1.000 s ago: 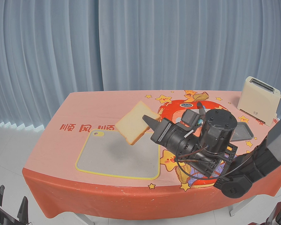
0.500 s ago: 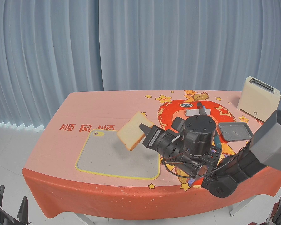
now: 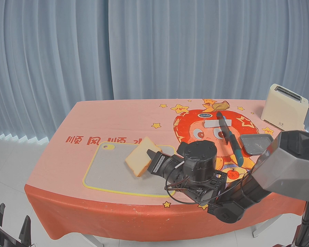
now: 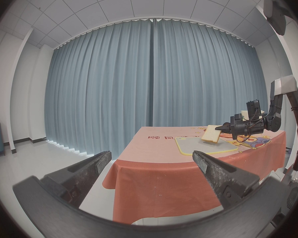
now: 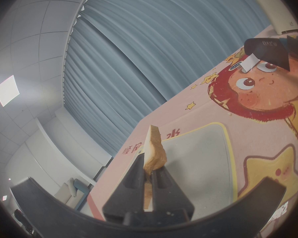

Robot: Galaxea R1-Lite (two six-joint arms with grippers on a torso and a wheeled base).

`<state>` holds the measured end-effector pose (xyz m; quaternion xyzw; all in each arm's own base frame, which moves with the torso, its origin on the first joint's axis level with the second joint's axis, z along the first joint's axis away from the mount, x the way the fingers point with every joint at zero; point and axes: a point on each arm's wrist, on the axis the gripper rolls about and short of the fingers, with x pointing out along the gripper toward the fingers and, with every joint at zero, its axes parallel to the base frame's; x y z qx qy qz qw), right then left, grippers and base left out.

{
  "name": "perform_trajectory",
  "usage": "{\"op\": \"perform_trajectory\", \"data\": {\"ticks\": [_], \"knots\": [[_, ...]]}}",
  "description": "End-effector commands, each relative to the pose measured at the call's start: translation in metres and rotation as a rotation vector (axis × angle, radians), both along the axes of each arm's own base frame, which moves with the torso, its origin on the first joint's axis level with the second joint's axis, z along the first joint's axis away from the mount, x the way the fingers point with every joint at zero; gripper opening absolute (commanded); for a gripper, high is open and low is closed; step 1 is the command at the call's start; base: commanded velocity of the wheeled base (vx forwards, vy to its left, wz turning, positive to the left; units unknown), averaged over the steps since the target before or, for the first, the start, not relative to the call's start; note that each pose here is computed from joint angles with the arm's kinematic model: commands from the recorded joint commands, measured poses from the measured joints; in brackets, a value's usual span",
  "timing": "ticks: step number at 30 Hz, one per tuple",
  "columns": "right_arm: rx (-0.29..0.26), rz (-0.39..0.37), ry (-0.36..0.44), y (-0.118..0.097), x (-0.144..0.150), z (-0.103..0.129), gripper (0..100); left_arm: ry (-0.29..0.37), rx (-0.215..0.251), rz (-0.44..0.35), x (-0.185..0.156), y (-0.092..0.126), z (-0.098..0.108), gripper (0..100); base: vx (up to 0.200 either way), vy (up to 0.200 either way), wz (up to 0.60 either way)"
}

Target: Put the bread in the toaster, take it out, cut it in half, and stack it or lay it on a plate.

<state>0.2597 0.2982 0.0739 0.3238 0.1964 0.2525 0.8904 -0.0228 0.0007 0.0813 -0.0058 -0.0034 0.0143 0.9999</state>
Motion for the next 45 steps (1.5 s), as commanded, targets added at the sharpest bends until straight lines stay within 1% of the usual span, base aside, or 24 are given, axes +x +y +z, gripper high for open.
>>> {"op": "perform_trajectory", "data": {"ticks": [1,6,9,16,20,28,29,35,38,42,45], "knots": [[-0.02,0.002,0.015,0.004,0.001,-0.012,0,0.016,-0.001,0.002,0.001,0.0,-0.005,100,0.0,0.0,0.0],[0.008,0.0,-0.004,0.008,0.005,-0.004,0,0.016,-0.001,0.0,0.001,0.0,-0.005,100,0.0,0.0,0.0],[0.012,0.0,-0.006,0.009,0.006,-0.005,0,0.016,-0.001,0.0,0.001,0.0,-0.005,100,0.0,0.0,0.0],[0.003,-0.001,0.004,0.01,0.007,-0.011,0,0.016,-0.001,0.002,0.001,0.0,-0.005,100,0.0,0.0,0.0],[0.015,-0.004,0.007,0.01,0.007,-0.009,0,0.016,-0.001,0.0,0.001,0.0,-0.005,100,0.0,0.0,0.0],[0.012,0.003,0.009,0.012,0.004,-0.007,0,0.016,-0.001,0.0,0.001,0.0,-0.005,100,0.0,0.0,0.0],[0.01,0.005,0.011,0.012,0.003,-0.007,100,0.016,-0.001,0.0,0.001,0.0,-0.005,100,0.0,0.0,0.0],[0.016,0.009,0.008,0.013,0.001,-0.005,100,0.016,-0.001,0.0,0.001,0.0,-0.005,100,0.0,0.0,0.0],[0.018,0.011,0.004,0.01,-0.002,0.004,100,0.016,-0.001,0.0,0.001,0.0,-0.005,100,0.0,0.0,0.0],[-0.013,0.012,0.032,0.007,-0.004,0.01,100,0.016,-0.001,0.0,0.001,0.0,-0.005,100,0.0,0.0,0.0],[-0.025,0.015,0.041,0.006,-0.005,0.02,100,0.016,-0.001,0.0,0.001,0.0,-0.005,100,0.0,0.0,0.0]]}}
